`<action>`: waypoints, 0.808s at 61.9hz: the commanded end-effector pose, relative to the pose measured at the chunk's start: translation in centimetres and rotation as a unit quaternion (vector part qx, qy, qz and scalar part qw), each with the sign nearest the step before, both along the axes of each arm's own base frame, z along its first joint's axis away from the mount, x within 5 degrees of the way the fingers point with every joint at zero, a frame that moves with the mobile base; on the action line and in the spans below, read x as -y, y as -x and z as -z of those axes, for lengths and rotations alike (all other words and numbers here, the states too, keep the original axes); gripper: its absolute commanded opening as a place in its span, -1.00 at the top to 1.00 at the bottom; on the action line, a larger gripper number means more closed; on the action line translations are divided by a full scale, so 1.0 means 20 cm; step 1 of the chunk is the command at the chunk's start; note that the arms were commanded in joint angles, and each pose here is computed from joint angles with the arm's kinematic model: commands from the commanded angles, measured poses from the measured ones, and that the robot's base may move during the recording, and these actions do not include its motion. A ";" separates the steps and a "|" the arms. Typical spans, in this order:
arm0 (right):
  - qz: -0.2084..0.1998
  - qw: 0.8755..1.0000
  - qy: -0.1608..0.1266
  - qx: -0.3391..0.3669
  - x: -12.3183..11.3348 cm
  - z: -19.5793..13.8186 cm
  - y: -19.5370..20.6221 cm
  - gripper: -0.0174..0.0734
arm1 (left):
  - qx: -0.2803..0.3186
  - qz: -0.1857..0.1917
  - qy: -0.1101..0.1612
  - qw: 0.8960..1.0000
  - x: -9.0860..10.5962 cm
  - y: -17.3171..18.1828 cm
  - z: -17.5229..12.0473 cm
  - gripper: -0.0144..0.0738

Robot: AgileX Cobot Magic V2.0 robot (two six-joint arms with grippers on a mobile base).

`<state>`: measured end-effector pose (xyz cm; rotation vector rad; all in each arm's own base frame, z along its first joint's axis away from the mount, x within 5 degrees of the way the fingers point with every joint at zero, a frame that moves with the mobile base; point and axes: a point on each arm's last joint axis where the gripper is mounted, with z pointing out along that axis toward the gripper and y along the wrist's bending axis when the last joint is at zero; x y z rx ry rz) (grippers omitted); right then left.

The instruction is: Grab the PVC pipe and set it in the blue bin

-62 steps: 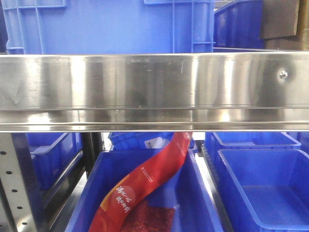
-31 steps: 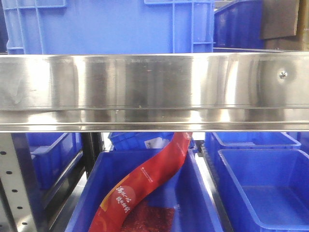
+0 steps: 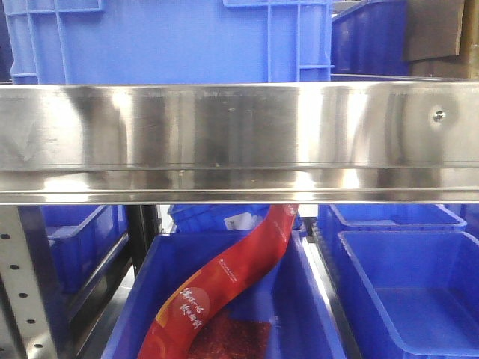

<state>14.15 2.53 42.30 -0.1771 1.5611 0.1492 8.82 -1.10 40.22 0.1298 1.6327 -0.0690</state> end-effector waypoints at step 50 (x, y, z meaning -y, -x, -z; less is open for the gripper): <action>0.025 0.999 -0.024 -0.010 0.04 0.37 0.11 0.97 | 0.032 0.006 0.031 0.999 -0.02 0.21 0.30 0.93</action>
